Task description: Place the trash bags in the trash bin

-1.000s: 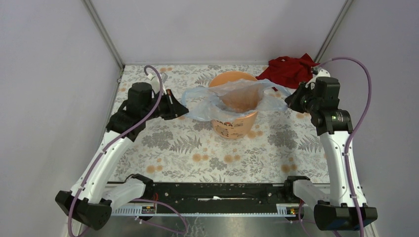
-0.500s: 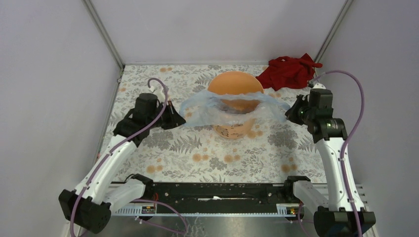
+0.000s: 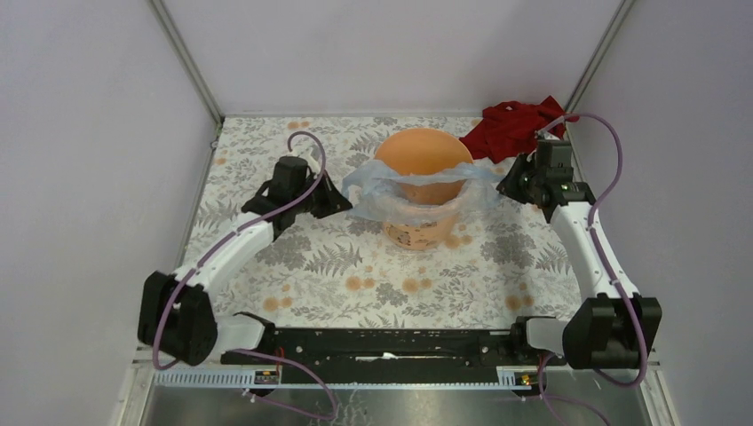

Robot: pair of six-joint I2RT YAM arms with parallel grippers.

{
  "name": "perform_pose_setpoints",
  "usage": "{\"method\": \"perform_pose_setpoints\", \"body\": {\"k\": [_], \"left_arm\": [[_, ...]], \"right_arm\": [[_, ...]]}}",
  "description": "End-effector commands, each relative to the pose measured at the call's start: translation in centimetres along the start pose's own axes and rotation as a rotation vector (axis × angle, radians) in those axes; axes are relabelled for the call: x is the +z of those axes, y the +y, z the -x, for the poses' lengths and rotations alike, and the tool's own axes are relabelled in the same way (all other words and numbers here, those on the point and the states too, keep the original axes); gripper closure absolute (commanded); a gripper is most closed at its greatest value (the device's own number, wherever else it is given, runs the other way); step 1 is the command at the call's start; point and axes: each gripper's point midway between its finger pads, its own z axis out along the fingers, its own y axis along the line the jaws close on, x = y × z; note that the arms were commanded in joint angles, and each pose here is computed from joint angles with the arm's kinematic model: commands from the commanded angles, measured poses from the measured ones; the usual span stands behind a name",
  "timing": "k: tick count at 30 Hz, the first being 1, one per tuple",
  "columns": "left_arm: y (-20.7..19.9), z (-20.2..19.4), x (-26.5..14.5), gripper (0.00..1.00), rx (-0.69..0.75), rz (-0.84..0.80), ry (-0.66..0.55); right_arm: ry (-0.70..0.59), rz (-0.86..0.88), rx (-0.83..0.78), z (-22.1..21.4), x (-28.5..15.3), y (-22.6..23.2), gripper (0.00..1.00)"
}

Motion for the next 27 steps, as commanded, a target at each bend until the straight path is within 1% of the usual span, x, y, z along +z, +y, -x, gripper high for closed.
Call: {"method": "perform_pose_setpoints", "body": {"k": [1,3,4,9,13,15,17,20,22,24,27], "left_arm": [[-3.1,3.4,1.9,0.95,-0.002,-0.125,-0.070],[-2.8,3.2,2.2,0.91,0.002,-0.118,-0.059],[-2.7,3.1,1.9,0.87,0.008,-0.114,-0.060],[-2.0,2.4,-0.3,0.61,0.073,-0.071,-0.071],[-1.1,1.9,-3.1,0.44,0.160,0.002,-0.079],[-1.0,2.0,-5.1,0.35,0.211,0.035,-0.099],[-1.5,2.7,-7.2,0.27,0.255,0.054,-0.139],[-3.7,4.1,-9.5,0.12,0.322,-0.005,-0.206],[-5.1,5.0,-9.8,0.07,0.340,-0.042,-0.232],[-6.0,5.6,-9.3,0.04,0.341,-0.077,-0.229],[-6.7,6.2,-7.6,0.03,0.330,-0.104,-0.201]], "right_arm": [[-0.058,0.079,-0.018,3.1,0.5,2.3,0.70],[-0.024,0.056,-0.038,2.5,-0.4,1.9,0.65],[-0.023,0.042,-0.047,2.3,-1.2,1.6,0.62],[-0.095,0.010,-0.080,1.4,-7.3,0.9,0.48],[-0.097,-0.006,-0.139,1.1,-10.5,0.7,0.38],[-0.099,0.030,-0.187,1.3,-11.5,1.4,0.30],[-0.117,0.131,-0.239,2.0,-12.3,3.4,0.25],[-0.138,0.305,-0.315,2.6,-12.3,7.0,0.21],[-0.144,0.379,-0.364,2.9,-11.4,8.5,0.21],[-0.138,0.402,-0.436,3.0,-10.0,9.3,0.22],[-0.114,0.313,-0.535,3.8,-8.1,9.4,0.24]]}}
